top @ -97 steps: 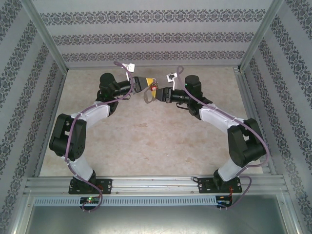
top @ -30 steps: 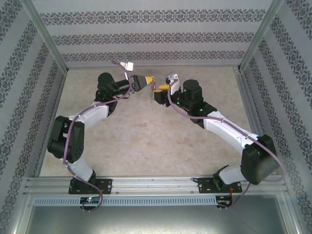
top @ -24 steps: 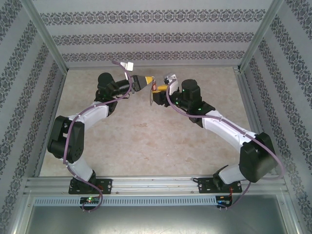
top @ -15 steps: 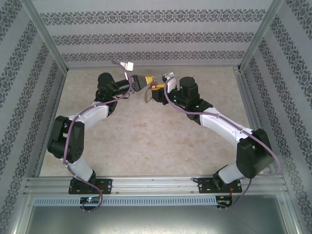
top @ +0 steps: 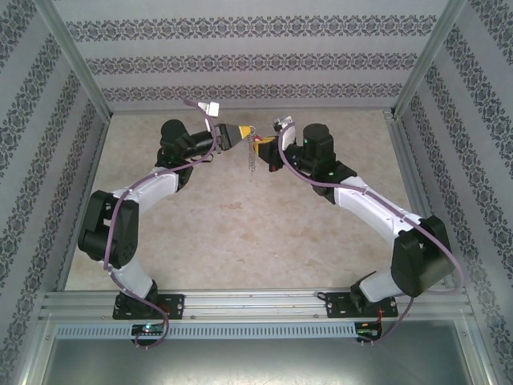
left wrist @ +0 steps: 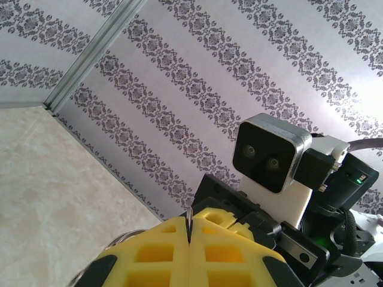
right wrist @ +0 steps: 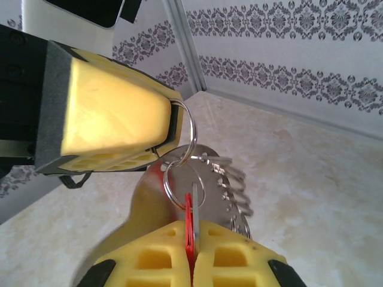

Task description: Put the keys on the keyring

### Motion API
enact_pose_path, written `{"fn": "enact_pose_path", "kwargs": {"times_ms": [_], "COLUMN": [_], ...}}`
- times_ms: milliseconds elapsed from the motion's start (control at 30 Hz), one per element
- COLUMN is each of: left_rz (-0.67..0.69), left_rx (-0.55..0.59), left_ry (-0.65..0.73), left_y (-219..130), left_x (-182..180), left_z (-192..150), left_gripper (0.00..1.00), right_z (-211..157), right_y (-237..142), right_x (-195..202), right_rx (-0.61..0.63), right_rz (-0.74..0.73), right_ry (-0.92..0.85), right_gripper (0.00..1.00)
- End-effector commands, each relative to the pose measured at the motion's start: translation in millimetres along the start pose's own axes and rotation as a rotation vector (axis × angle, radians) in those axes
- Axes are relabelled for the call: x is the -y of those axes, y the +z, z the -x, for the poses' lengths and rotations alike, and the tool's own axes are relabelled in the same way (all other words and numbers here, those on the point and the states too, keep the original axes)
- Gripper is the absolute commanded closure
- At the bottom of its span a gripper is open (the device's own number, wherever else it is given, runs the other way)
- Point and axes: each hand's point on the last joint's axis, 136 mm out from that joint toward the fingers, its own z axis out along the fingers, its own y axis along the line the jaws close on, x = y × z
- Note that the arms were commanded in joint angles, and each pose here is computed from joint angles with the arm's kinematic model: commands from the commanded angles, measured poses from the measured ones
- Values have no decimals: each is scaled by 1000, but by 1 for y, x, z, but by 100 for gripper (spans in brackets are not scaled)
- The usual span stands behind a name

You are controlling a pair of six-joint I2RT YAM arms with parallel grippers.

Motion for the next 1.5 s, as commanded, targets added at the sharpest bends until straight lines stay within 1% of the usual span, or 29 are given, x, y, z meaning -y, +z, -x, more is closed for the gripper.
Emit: {"fn": "enact_pose_path", "kwargs": {"times_ms": [0,267,567,700,1033,1300,1467], "left_rz": [-63,-63,-66,-69,6,11,13], "left_rx": [23,27,20,9,-59,-70,-67], "left_ry": [75,78,76,78,117,117,118], "left_y": [1,1,0,0,-4,-3,-3], "left_x": [30,31,31,32,21,20,19], "left_z": [12,13,11,9,-7,-9,-8], "left_gripper": [100,100,100,100,100,100,100], "right_z": [5,7,29,33,38,46,42], "right_y": [-9,-15,-22,-21,-27,-22,-14], "right_x": [-8,-10,-17,-17,-1,-13,-22], "right_rx": [11,3,11,-10,-26,-38,-69], "right_rz": [45,60,55,50,8,56,74], "right_ry": [2,2,-40,-55,-58,-64,-85], "right_gripper": [100,100,100,100,100,100,100]}}
